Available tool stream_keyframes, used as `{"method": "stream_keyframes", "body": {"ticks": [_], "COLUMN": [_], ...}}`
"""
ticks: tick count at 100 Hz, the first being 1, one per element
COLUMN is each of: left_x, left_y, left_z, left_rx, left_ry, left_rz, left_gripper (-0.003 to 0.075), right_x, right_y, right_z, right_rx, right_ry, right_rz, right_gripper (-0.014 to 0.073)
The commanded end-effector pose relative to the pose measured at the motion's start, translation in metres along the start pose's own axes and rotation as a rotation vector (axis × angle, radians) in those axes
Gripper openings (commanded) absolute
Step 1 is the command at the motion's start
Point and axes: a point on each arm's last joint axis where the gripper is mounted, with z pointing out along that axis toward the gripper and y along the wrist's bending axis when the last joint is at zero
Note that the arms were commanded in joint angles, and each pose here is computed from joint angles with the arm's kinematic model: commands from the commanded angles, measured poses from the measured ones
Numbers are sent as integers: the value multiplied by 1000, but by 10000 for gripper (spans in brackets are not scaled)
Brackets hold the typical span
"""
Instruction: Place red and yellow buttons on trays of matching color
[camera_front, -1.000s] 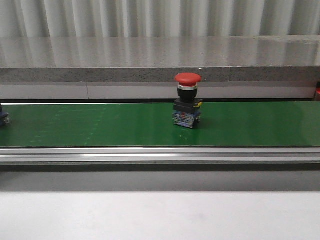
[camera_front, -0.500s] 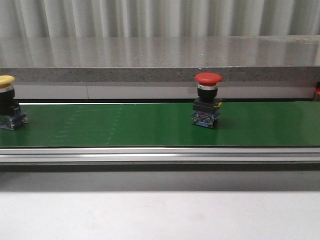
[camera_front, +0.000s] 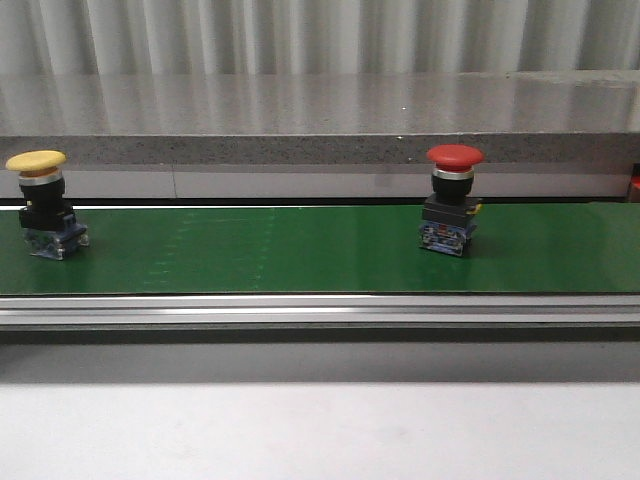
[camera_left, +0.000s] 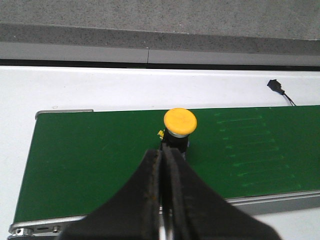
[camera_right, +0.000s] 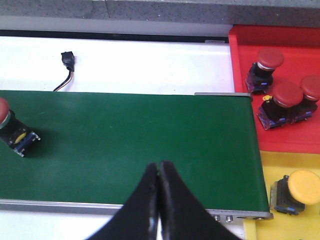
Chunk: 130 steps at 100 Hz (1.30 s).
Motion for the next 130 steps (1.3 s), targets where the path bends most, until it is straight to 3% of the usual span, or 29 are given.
{"method": "stream_keyframes", "body": {"ticks": [1,19,28,38,50,55,72,130], "left_x": [-13,-13,-13,-13,-13,-13,-13,-13], "left_y": [-1,-1,-1,-1,-1,-1,-1,-1], "left_z": [-4,-4,-4,-4,-4,-4,-4,-4], "left_rx": [-4,-4,-4,-4,-4,-4,-4,-4], "left_ry": [-84,-84,-84,-84,-84,-84,-84,-84], "left_rz": [-23,-23,-23,-23,-23,-23,-23,-23], "left_gripper": [-20,-20,-20,-20,-20,-20,-20,-20], "right_x": [-13,-11,-9,-5,-4,-4,-10,-37], "right_y": [1,1,1,2,2,3,7,46], "right_z": [-7,-7,-7,-7,-7,-7,2,97], "right_rx": [3,1,-3,-9,-16,-24,-58,-198], "right_ry": [-94,-77,-47,-11,8,4,3,265], "right_rz": [-8,-8,-8,-8,-2,9,29,-105], "right_gripper": [-67,-57,25,222,584,671,624,624]}}
